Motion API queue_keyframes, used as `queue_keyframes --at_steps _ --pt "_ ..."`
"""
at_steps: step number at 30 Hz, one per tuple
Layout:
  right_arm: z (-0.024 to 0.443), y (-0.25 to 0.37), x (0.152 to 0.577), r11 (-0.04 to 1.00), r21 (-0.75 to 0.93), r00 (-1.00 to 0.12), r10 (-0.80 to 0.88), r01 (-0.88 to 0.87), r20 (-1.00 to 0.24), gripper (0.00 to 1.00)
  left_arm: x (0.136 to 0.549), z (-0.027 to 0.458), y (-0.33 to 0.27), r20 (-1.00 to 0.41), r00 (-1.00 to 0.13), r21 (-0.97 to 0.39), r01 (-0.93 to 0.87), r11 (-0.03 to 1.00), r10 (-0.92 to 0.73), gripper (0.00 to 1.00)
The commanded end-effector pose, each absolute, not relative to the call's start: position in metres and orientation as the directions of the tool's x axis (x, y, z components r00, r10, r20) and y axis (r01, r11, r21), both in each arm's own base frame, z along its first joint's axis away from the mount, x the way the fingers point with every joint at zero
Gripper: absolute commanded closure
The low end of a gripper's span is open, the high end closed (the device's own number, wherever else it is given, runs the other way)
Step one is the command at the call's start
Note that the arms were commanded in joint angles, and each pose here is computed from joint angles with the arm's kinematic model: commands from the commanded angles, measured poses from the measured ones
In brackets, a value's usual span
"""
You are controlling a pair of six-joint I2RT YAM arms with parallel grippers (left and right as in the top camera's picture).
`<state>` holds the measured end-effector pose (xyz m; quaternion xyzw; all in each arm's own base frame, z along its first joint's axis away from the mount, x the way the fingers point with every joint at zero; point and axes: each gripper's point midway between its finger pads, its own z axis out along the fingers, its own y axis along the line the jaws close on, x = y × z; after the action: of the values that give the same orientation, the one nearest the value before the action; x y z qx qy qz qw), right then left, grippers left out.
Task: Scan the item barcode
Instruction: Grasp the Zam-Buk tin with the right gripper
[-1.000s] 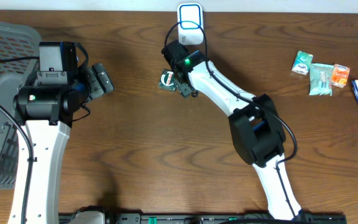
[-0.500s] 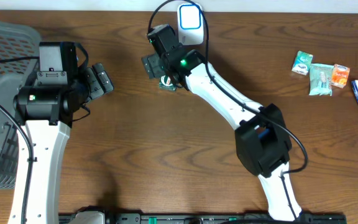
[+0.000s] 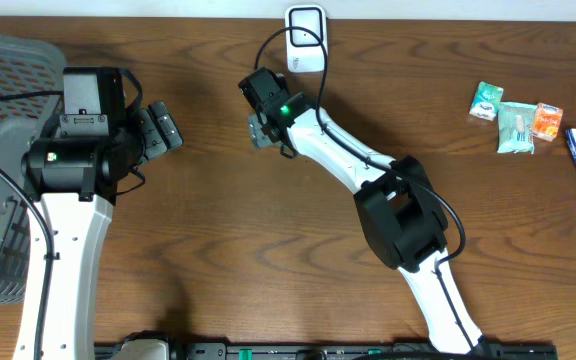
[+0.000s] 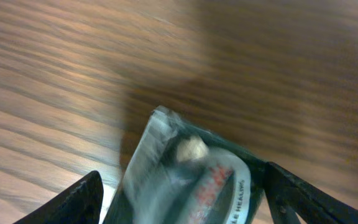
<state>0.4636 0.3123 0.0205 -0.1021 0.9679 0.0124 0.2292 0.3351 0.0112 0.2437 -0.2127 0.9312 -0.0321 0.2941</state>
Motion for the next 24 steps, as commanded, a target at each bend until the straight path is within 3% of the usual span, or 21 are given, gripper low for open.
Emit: queue_keyframes --at_steps 1,7,13,18,20,22,24 --pt "0.016 0.284 0.462 0.984 -0.116 -0.891 -0.171 -0.135 -0.42 0.22 0.335 0.243 0.016 -0.54 -0.734 -0.168 -0.385 0.907 -0.412 0.02" --pt "0.018 0.257 0.449 0.976 -0.174 -0.923 -0.184 -0.13 -0.337 0.22 0.335 0.243 0.016 -0.54 -0.734 -0.168 -0.385 0.907 -0.412 0.02" --pt "0.045 0.249 0.449 0.949 -0.229 -0.895 -0.288 -0.218 -0.341 0.26 0.335 0.243 0.016 -0.54 -0.734 -0.168 -0.386 0.907 -0.412 0.02" --pt "0.071 0.252 0.449 0.953 -0.207 -0.88 -0.287 -0.222 -0.379 0.48 0.335 0.243 0.016 -0.54 -0.734 -0.168 -0.386 0.907 -0.412 0.02" --pt "0.071 0.254 0.448 0.954 -0.196 -0.88 -0.286 -0.226 -0.378 0.45 0.335 0.243 0.016 -0.54 -0.734 -0.168 -0.385 0.907 -0.412 0.02" --pt "0.069 0.258 0.446 0.959 -0.155 -0.888 -0.279 -0.238 -0.366 0.28 0.335 0.243 0.016 -0.54 -0.734 -0.168 -0.386 0.907 -0.412 0.02" --pt "0.066 0.263 0.445 0.968 -0.071 -0.903 -0.249 -0.24 -0.349 0.26 0.335 0.243 0.016 -0.54 -0.734 -0.168 -0.385 0.907 -0.412 0.02"
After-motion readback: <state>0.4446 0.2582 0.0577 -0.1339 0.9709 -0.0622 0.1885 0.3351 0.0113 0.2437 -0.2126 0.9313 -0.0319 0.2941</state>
